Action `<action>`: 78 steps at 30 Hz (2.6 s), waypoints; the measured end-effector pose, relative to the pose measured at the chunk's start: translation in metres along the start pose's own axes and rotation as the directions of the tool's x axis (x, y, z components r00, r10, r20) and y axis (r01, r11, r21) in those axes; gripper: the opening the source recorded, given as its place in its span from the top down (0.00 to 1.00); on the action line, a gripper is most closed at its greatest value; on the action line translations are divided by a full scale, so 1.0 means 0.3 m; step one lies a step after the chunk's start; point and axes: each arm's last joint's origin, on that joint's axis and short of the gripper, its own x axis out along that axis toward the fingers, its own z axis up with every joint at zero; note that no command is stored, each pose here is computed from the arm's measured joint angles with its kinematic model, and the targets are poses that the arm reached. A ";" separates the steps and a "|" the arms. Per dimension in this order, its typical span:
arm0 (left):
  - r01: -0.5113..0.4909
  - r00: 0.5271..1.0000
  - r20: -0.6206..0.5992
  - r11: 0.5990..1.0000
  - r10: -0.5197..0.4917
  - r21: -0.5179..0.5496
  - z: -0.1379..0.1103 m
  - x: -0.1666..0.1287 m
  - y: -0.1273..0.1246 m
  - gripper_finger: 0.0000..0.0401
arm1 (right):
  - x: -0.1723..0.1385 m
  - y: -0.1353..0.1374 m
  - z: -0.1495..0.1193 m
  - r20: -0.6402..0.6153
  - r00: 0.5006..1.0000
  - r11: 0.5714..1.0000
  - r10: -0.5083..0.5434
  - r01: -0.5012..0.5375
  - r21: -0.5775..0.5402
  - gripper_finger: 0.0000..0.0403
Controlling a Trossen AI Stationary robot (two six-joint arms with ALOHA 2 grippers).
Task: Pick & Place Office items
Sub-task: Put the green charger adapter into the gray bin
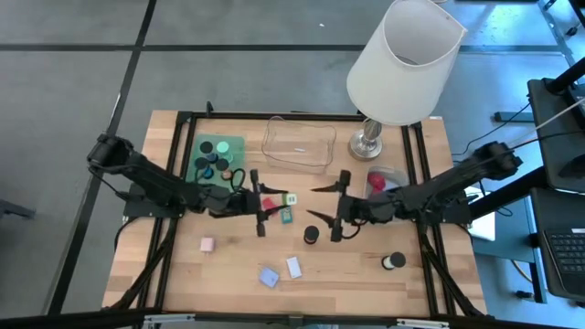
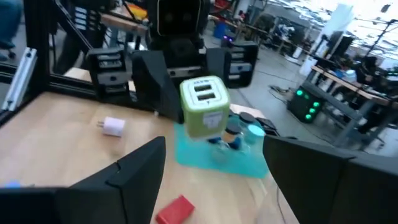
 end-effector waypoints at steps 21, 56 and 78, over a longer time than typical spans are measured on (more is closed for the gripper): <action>0.070 0.990 0.121 0.997 -0.068 -0.016 -0.039 0.065 0.000 0.64 | 0.104 -0.058 -0.037 0.109 0.983 0.983 0.147 -0.157 0.091 0.32; 0.084 0.981 0.175 0.996 -0.079 -0.024 -0.035 0.084 0.044 0.64 | 0.114 -0.085 -0.028 0.154 0.979 0.972 0.130 -0.157 0.178 0.50; -0.052 0.989 0.139 0.997 0.058 -0.048 -0.019 0.072 0.064 0.52 | 0.098 -0.089 -0.026 0.097 0.993 0.983 0.070 -0.085 0.164 0.64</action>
